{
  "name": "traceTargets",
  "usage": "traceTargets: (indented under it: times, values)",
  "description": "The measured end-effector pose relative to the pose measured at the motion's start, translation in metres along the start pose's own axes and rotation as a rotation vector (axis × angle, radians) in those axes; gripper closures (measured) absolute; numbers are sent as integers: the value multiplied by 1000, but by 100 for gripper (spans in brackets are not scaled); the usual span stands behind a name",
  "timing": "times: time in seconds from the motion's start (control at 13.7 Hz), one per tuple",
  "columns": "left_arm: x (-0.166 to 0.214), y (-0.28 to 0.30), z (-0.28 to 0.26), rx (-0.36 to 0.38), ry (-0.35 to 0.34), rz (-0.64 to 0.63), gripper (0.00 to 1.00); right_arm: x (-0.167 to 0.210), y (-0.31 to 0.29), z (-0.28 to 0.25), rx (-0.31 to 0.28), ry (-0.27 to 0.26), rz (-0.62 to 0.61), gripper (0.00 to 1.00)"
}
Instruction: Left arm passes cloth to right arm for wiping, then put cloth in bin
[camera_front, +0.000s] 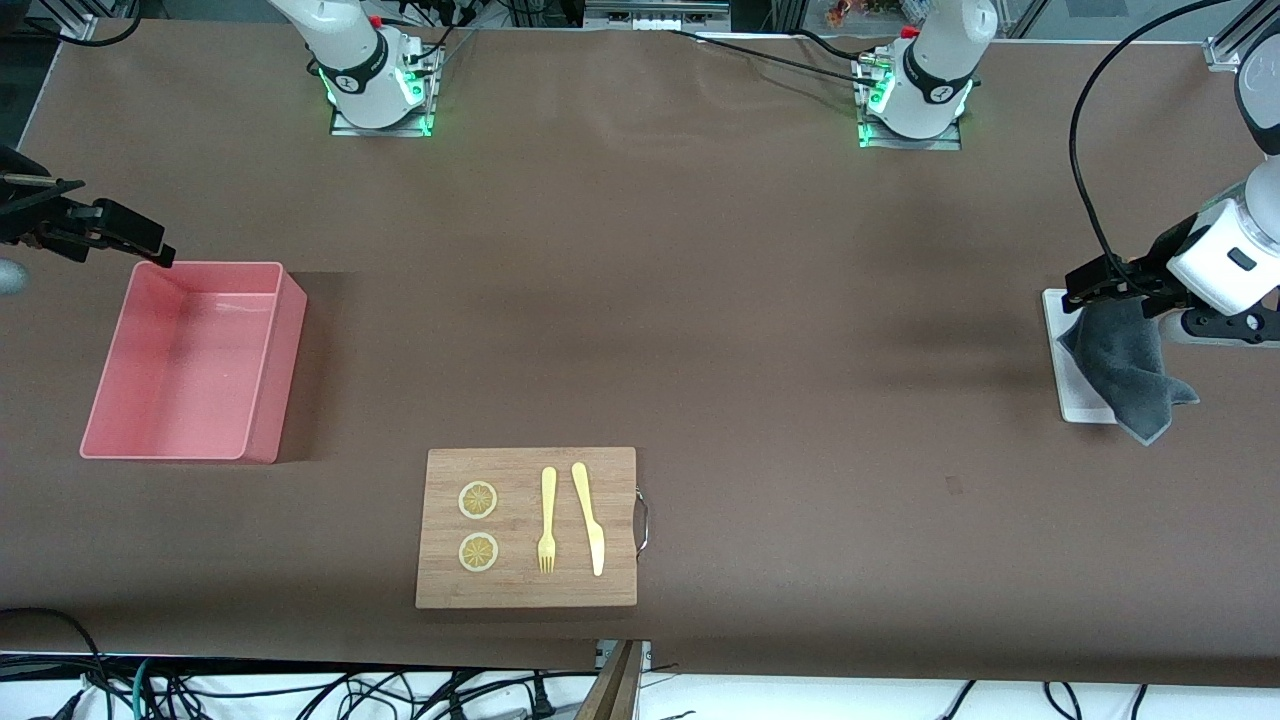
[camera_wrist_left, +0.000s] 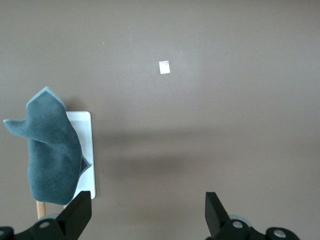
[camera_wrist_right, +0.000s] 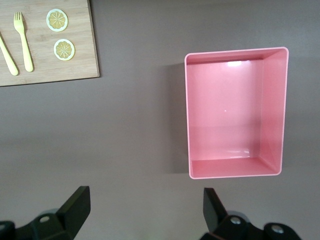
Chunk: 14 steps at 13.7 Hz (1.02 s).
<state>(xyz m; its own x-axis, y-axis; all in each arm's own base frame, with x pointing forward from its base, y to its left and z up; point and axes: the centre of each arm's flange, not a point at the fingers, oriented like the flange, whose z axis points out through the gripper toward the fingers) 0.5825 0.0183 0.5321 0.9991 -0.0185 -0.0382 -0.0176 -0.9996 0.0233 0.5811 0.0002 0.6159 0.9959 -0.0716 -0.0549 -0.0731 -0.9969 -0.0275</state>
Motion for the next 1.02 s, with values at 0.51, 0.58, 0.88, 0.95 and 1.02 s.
traceTargets:
  times: [0.51, 0.58, 0.88, 0.95, 1.02]
  values:
    - [-1, 1, 1, 0, -6, 1, 0, 0, 4, 0, 0, 0, 6, 0]
    - [-1, 1, 1, -1, -11, 1, 0, 0, 6, 0, 0, 0, 8, 0]
    - [-1, 1, 5, -1, -26, 1, 0, 1, 7, 0, 0, 0, 9, 0]
    - [-1, 1, 6, -1, -29, 1, 0, 1, 7, 0, 0, 0, 9, 0]
    - [-1, 1, 7, -2, -30, 1, 0, 1, 7, 0, 0, 0, 9, 0]
